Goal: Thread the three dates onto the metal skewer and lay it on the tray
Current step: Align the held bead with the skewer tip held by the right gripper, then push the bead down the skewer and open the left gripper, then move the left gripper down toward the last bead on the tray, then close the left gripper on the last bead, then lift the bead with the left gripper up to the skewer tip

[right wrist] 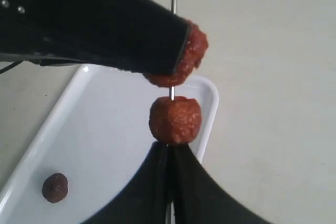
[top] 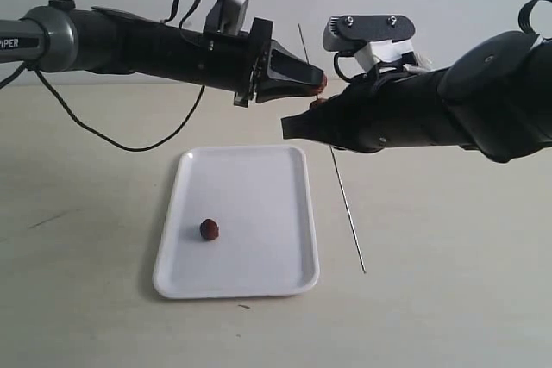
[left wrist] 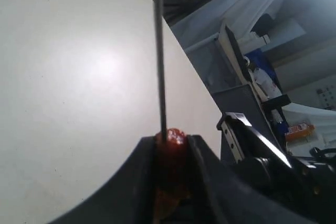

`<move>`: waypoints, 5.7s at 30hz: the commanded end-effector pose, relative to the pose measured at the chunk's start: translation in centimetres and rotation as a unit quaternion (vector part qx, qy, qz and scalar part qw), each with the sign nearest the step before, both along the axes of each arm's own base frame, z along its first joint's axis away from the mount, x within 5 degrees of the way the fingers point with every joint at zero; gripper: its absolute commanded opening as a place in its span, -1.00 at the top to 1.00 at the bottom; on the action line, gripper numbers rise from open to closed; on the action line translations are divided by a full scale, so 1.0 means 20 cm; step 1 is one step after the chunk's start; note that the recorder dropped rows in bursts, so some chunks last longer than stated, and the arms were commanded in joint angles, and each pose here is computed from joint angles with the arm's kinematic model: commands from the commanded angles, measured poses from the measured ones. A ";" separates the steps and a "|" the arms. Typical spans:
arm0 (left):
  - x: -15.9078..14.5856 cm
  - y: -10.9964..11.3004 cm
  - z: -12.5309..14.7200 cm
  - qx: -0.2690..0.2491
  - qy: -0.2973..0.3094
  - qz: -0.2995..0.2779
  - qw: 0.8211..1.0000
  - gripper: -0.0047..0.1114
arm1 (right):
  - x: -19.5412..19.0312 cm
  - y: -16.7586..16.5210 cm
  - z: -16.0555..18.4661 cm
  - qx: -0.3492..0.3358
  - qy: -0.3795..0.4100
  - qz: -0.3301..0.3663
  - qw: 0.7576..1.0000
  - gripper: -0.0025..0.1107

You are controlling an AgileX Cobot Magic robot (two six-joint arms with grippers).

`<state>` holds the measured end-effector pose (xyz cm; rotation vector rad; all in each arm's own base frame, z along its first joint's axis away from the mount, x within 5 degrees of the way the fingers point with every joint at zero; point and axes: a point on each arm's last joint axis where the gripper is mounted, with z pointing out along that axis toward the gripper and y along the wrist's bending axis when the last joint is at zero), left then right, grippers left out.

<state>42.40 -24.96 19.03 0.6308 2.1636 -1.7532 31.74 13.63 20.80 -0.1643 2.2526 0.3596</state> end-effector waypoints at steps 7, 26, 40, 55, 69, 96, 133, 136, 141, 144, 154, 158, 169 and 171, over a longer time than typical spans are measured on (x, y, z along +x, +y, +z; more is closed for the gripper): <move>-0.02 -0.02 0.01 -0.008 -0.001 -0.014 1.000 -0.07 | 0.01 0.01 0.03 -0.006 -0.011 0.016 1.000 0.96; 0.10 0.30 0.01 0.054 -0.088 0.008 0.995 -0.01 | -0.10 -0.04 -0.13 -0.036 0.038 0.016 0.998 0.96; -0.19 0.16 -0.06 0.292 -0.178 -0.199 0.918 0.08 | -0.21 -0.08 -0.25 -0.050 0.089 0.025 0.994 0.96; -0.43 0.30 0.10 0.517 -0.155 -0.196 0.819 0.08 | -0.21 -0.08 -0.26 -0.051 0.090 0.025 0.994 0.96; -0.59 0.10 -0.11 0.546 -0.336 -0.193 0.742 0.08 | -0.21 -0.08 -0.26 -0.049 0.094 0.029 0.994 0.96; -0.53 0.10 -0.31 0.530 -0.417 -0.249 0.696 -0.15 | -0.22 -0.07 -0.26 -0.046 0.100 0.037 0.993 0.96; -0.47 0.12 -0.26 0.525 -0.416 -0.165 0.724 0.45 | -0.22 -0.07 -0.26 -0.046 0.100 0.038 0.993 0.96; -0.44 0.14 -0.19 0.508 -0.413 -0.113 0.747 0.45 | -0.22 -0.07 -0.26 -0.046 0.100 0.038 0.993 0.96; -0.39 0.20 -0.09 0.475 -0.387 -0.027 0.790 0.45 | -0.22 -0.07 -0.26 -0.046 0.100 0.038 0.993 0.96; -0.36 0.23 -0.06 0.440 -0.354 0.016 0.825 0.45 | -0.22 -0.07 -0.26 -0.045 0.101 0.037 0.993 0.96; -0.27 0.26 0.06 0.279 -0.216 0.157 0.922 0.45 | -0.23 -0.06 -0.27 -0.041 0.108 0.045 0.992 0.96; -0.27 0.27 0.13 0.172 -0.168 0.154 0.958 0.45 | -0.23 -0.06 -0.27 -0.040 0.110 0.046 0.992 0.96; -0.21 0.35 0.16 -0.006 -0.063 0.168 0.984 0.45 | -0.24 -0.05 -0.27 -0.036 0.116 0.053 0.991 0.96; -0.20 0.35 0.11 -0.005 -0.049 0.164 0.985 0.45 | -0.24 -0.05 -0.27 -0.036 0.116 0.053 0.991 0.96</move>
